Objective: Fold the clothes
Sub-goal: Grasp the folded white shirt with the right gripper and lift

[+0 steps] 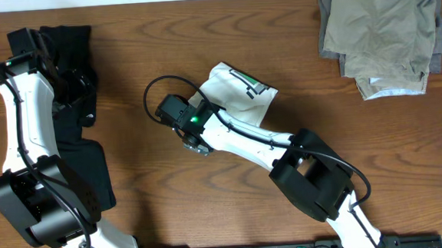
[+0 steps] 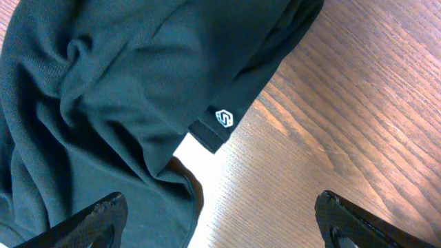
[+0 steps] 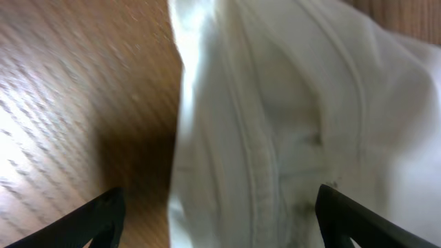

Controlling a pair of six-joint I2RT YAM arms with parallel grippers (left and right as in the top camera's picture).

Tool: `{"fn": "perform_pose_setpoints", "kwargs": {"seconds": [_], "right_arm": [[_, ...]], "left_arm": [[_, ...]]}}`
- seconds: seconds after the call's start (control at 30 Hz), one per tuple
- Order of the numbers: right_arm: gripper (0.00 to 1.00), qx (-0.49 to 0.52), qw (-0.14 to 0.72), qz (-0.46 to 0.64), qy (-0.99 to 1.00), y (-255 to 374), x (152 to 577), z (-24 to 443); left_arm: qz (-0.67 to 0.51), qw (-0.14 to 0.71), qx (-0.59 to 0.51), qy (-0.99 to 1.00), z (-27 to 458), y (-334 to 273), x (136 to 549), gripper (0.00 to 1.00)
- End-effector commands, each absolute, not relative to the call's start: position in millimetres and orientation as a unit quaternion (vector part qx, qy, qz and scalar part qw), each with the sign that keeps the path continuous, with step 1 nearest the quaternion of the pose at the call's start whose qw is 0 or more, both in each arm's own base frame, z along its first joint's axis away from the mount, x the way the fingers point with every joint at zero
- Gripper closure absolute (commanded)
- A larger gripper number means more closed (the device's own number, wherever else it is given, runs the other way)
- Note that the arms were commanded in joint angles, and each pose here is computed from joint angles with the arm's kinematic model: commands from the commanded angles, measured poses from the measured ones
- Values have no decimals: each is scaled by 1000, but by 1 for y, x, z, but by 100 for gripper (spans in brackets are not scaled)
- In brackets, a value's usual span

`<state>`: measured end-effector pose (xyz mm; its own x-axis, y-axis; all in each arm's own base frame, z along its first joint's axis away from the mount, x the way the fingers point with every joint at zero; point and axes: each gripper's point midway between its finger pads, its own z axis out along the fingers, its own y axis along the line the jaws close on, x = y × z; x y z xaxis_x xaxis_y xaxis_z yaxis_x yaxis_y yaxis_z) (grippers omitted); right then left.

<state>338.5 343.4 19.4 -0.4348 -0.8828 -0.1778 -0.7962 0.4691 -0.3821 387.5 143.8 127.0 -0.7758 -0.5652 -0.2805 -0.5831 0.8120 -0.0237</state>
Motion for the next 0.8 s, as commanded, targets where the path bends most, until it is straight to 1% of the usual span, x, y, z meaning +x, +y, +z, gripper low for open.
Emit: {"fn": "perform_pose_setpoints", "kwargs": {"seconds": [0.0,0.17,0.27,0.3,0.37,0.4,0.47,0.53,0.6,0.7,0.77], "right_arm": [[19,-477,198,-145,844,337,352,29],[25,-471,195,-146,848,336,356,19],[32,-475,185,-151,847,334,353,12],[36,-477,183,-153,846,333,352,12],[49,-478,182,-162,844,332,351,12],[53,-478,181,-164,843,331,350,12],[56,-479,177,-165,844,330,349,12],[57,-480,174,-166,844,329,348,12],[53,-480,173,-166,844,328,348,11],[39,-482,172,-166,843,329,346,11],[35,-485,170,-167,842,329,344,11]], "left_arm": [[36,124,-307,943,118,144,383,12],[36,111,-307,945,110,142,377,12],[36,107,-307,945,107,141,375,12],[36,107,-307,945,106,141,374,12],[36,106,-307,945,106,141,374,12],[36,106,-307,945,106,141,374,12],[35,106,-307,945,106,141,374,12],[36,108,-307,945,106,141,375,11],[36,110,-306,945,106,141,376,12],[36,113,-306,944,107,142,378,12],[36,113,-306,944,107,142,378,12]]}}
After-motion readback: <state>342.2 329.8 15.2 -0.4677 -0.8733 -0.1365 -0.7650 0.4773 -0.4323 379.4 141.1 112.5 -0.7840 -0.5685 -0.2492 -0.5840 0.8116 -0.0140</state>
